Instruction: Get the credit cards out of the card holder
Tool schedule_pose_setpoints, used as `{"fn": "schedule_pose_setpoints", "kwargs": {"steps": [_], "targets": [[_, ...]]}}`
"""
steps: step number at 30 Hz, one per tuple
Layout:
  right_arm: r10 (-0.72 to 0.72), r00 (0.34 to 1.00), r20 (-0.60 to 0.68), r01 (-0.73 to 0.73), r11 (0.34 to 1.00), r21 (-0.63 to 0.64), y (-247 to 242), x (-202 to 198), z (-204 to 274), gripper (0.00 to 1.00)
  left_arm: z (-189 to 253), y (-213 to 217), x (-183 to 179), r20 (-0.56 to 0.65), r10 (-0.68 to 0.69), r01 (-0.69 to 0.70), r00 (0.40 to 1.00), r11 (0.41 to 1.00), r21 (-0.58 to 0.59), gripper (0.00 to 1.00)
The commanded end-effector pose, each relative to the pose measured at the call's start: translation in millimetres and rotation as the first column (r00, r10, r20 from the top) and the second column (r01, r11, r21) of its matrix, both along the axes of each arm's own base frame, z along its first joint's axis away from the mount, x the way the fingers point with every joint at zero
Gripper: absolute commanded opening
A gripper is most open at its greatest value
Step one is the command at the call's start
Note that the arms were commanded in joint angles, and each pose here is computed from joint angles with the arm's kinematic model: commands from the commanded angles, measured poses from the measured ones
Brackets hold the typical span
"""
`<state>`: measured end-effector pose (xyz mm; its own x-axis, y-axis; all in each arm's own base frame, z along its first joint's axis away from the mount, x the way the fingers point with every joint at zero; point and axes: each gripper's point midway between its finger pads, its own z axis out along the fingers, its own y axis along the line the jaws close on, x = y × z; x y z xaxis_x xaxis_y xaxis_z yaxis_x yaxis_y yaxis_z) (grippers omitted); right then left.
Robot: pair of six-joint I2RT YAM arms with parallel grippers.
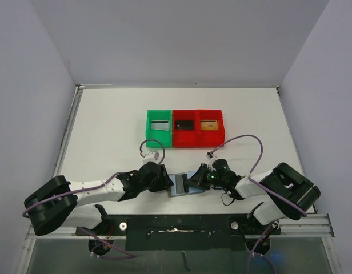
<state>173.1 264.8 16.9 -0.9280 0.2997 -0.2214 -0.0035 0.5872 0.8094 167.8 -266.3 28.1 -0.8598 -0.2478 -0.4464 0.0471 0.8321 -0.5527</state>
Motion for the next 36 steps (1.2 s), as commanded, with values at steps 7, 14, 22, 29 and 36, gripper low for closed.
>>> {"fn": "schedule_pose_setpoints", "kwargs": {"steps": [7,14,22,29,36], "targets": [[-0.021,1.0,-0.017,0.019,0.997,-0.08,-11.4,-3.1,-20.2,0.0,36.4,-24.1,14.9,0.101,-0.005,0.016,0.995,0.994,-0.105,0.45],[-0.018,1.0,-0.021,0.016,0.996,-0.083,-11.4,-3.5,-21.1,0.0,36.6,-28.8,14.1,0.12,-0.006,0.02,0.993,0.993,-0.114,0.4],[-0.013,1.0,-0.024,0.011,0.996,-0.086,-12.3,-5.1,-22.5,0.0,8.6,-29.1,9.3,0.065,-0.015,0.019,0.998,0.998,-0.064,0.36],[-0.011,1.0,-0.022,0.009,0.996,-0.084,-12.9,-6.1,-21.7,0.0,3.2,-30.9,7.4,0.052,-0.021,0.023,0.998,0.999,-0.028,0.3],[-0.011,1.0,-0.014,0.01,0.997,-0.08,-13.3,-5.5,-18.0,0.0,9.6,-18.7,9.7,0.067,0.026,-0.026,0.997,1.0,-0.011,0.38]]}}
